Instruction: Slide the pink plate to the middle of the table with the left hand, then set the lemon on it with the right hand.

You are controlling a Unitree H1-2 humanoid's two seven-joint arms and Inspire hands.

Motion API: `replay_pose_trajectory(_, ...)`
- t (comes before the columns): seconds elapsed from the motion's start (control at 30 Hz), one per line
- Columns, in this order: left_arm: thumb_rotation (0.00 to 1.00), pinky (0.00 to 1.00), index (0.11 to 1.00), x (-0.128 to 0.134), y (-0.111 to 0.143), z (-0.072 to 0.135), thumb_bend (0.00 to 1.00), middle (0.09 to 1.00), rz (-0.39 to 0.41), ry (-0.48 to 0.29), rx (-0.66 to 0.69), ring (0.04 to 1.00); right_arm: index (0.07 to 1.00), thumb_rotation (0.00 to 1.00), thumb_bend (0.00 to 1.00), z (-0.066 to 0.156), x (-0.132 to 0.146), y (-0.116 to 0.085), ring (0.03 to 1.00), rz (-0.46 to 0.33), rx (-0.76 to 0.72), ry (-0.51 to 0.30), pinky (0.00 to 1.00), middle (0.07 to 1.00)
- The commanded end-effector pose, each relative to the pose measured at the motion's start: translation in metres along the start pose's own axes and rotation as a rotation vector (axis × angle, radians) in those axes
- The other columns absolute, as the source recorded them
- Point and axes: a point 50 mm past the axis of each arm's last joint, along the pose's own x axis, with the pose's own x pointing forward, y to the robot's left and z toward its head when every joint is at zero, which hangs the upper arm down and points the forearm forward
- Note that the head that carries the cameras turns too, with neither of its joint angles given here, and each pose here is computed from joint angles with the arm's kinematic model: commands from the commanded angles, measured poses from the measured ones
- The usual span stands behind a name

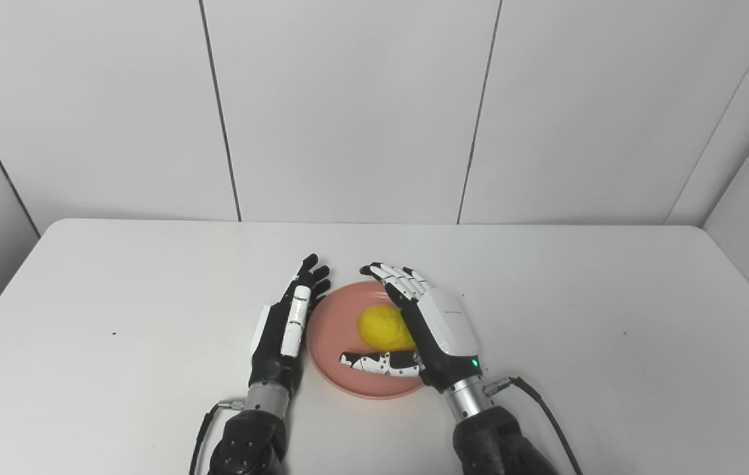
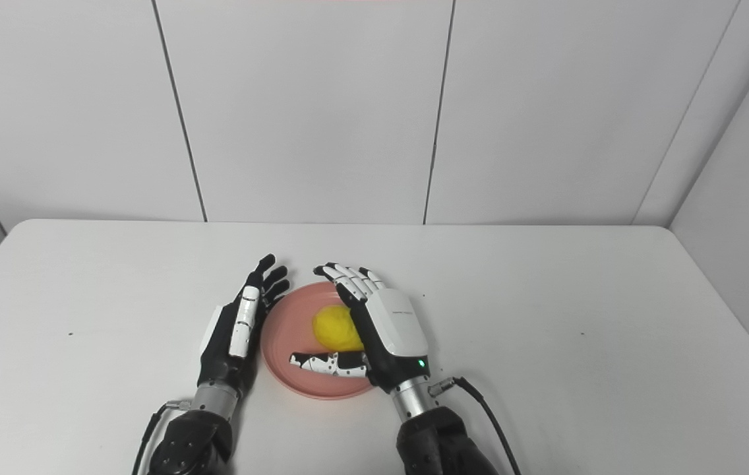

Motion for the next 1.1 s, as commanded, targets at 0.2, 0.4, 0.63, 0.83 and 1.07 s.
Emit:
replay_pose_trajectory(0.2,1.00,0.90,0.912,0.004,0.000,0.004,0.58,0.908,0.008,-0.008,-0.005,0.902,0.914,0.95,0.74,0.006,0.003,-0.019,0.911,-0.073,0.140,-0.066,0.93,0.914)
replay_pose_trajectory(0.4,1.00,0.91,0.924,0.004,0.001,0.003,0.59,0.920,0.011,-0.004,-0.010,0.908,0.946,0.99,0.69,-0.002,-0.005,-0.019,0.920,-0.122,0.247,-0.048,0.88,0.937)
replay_pose_trajectory(0.63,1.00,0.91,0.921,0.004,0.001,0.003,0.58,0.918,0.029,0.002,-0.015,0.908,0.951,0.97,0.66,-0.011,-0.008,-0.022,0.940,-0.163,0.353,-0.003,0.90,0.949)
replay_pose_trajectory(0.83,1.00,0.92,0.925,0.004,0.001,0.004,0.58,0.923,0.034,-0.007,-0.001,0.913,0.940,0.99,0.67,-0.015,-0.011,-0.026,0.937,-0.200,0.405,0.058,0.90,0.946)
replay_pose_trajectory(1.07,1.00,0.94,0.935,0.004,0.001,0.003,0.57,0.930,0.039,-0.016,0.027,0.922,0.930,0.98,0.64,-0.021,-0.013,-0.024,0.929,-0.255,0.496,0.111,0.88,0.939)
